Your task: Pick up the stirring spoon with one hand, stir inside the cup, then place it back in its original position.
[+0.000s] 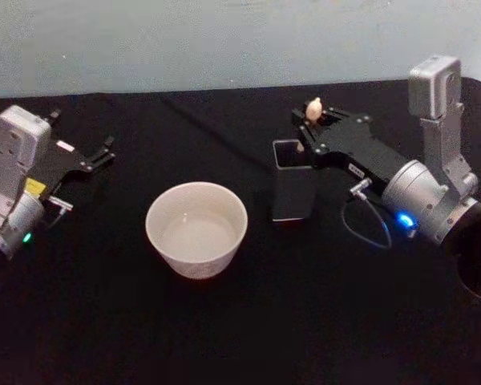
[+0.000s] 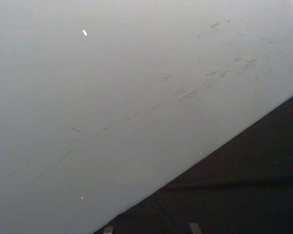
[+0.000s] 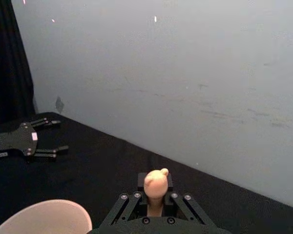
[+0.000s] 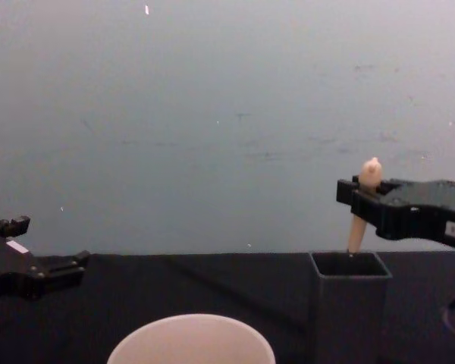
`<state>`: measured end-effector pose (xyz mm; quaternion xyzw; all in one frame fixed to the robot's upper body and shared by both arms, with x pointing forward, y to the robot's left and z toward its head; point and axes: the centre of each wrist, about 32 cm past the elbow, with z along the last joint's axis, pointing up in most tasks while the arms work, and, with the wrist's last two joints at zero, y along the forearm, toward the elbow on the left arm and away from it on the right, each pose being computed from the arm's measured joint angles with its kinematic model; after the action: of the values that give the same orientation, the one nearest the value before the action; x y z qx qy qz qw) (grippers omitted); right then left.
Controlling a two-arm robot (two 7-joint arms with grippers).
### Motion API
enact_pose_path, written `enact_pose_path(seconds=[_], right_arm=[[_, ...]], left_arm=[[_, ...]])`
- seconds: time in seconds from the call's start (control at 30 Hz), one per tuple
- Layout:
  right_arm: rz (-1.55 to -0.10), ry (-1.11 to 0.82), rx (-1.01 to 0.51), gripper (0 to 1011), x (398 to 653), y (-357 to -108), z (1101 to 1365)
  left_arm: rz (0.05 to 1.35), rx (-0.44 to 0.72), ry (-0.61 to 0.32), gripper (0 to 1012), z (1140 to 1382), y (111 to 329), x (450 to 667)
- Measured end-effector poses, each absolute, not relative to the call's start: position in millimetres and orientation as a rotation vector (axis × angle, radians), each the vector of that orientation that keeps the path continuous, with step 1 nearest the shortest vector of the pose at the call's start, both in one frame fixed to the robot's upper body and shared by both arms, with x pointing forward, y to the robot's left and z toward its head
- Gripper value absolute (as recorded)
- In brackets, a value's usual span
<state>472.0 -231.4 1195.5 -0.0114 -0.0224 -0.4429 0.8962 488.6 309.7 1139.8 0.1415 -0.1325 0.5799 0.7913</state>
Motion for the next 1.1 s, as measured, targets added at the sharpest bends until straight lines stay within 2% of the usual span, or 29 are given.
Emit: enact_pose_path(seconds=[1.1], right_arm=[[-0.978, -0.035, -0.076, 169, 469.3, -217.5, 1183.4]], left_arm=[[1.248, 0.304, -0.285, 1001, 1139.8, 309.7, 488.6]])
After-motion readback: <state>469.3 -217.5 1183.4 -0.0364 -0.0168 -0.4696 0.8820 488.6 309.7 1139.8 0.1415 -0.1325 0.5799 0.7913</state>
